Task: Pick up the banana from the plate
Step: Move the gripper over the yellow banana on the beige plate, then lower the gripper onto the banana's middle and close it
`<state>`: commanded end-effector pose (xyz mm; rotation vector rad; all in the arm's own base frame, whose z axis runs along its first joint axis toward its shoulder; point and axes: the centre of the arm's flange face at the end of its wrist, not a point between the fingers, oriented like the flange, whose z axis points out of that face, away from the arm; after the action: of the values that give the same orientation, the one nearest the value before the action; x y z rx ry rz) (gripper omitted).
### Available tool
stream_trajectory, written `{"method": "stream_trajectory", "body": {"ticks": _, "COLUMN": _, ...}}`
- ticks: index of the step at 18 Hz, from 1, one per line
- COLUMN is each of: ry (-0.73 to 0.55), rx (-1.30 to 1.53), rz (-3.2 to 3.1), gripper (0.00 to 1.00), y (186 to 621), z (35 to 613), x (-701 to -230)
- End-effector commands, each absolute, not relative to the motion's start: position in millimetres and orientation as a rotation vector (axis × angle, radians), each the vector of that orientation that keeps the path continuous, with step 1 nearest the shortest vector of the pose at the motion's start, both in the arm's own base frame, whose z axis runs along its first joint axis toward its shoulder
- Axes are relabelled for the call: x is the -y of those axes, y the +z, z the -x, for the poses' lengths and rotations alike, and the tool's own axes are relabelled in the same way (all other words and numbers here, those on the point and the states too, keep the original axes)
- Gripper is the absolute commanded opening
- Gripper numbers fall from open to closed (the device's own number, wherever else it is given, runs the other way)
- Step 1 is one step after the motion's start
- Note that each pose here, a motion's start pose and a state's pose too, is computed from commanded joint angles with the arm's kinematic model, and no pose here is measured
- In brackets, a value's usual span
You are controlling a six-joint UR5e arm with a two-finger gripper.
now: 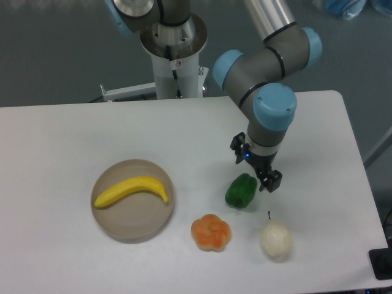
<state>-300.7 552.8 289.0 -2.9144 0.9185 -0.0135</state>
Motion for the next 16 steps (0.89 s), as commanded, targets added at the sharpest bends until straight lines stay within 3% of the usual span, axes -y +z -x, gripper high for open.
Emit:
{"method": "stream_trajectory", "body": {"ticks": 5, "ry": -0.043, "rx": -0.947, "rz": 2.914, "gripper": 1.00, "y": 286, "z": 193, "x": -591}}
{"method": "stream_trajectory", "body": {"ticks": 9, "ry": -0.059, "rx": -1.008, "rz": 2.898, "gripper": 1.00, "y": 267, "z": 124, "x": -589}}
{"method": "stream_trajectory", "body": {"ticks": 16, "ry": -0.100, "rx": -1.105, "rz": 2.891, "gripper": 1.00, "y": 238, "z": 49, "x": -591}}
